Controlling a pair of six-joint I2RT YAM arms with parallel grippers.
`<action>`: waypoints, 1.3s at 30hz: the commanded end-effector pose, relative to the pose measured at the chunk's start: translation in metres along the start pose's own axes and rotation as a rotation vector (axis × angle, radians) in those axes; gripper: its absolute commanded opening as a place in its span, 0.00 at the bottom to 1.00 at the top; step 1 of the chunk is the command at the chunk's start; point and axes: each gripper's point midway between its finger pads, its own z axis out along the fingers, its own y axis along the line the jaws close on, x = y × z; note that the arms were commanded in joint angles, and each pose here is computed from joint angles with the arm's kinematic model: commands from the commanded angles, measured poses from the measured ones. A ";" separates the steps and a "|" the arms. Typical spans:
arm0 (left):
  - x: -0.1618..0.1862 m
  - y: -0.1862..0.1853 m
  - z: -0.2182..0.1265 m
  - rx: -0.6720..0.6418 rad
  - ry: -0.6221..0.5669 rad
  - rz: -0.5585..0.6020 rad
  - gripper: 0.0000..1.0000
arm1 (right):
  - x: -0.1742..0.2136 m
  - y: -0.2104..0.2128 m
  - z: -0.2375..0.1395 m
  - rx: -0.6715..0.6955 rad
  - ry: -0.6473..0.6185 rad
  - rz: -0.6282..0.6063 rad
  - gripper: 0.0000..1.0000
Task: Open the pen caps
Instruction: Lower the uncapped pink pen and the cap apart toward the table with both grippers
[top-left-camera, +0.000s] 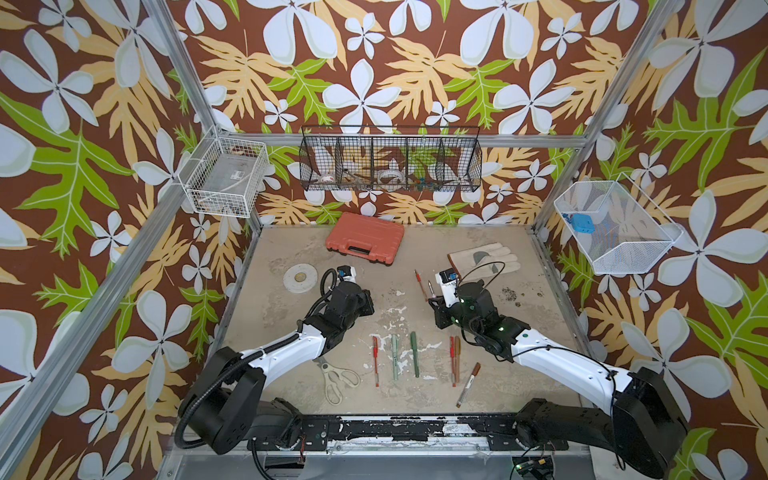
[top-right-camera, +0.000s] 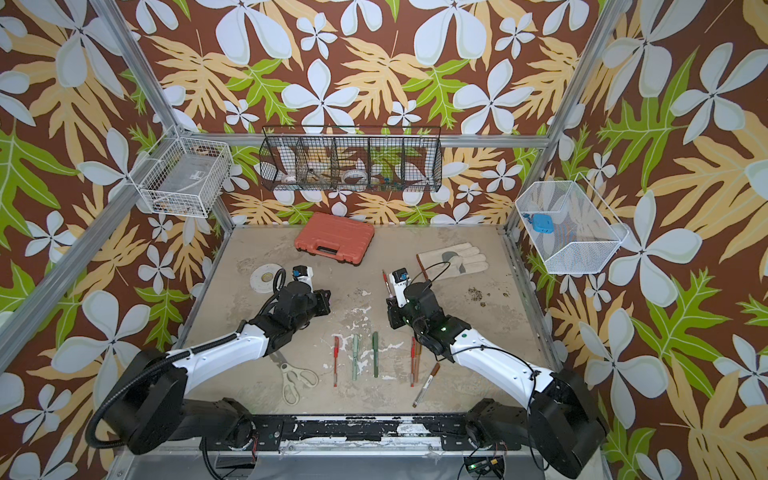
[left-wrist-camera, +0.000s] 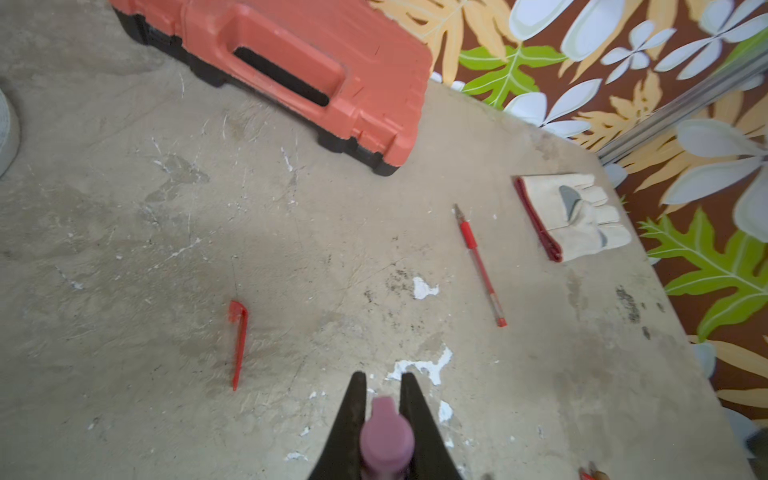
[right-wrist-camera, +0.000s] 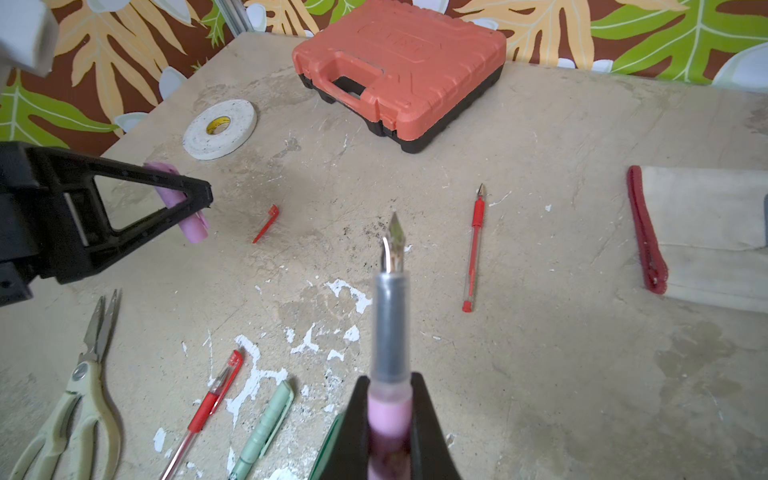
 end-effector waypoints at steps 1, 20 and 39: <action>0.012 0.008 0.015 -0.027 0.069 0.040 0.01 | 0.000 -0.006 0.005 0.034 0.011 0.017 0.00; 0.058 0.046 0.073 -0.123 0.277 0.048 0.06 | 0.027 -0.053 0.024 0.092 0.106 0.200 0.00; 0.061 0.068 0.076 -0.250 0.300 0.073 0.20 | 0.023 -0.103 0.124 0.326 0.308 0.156 0.02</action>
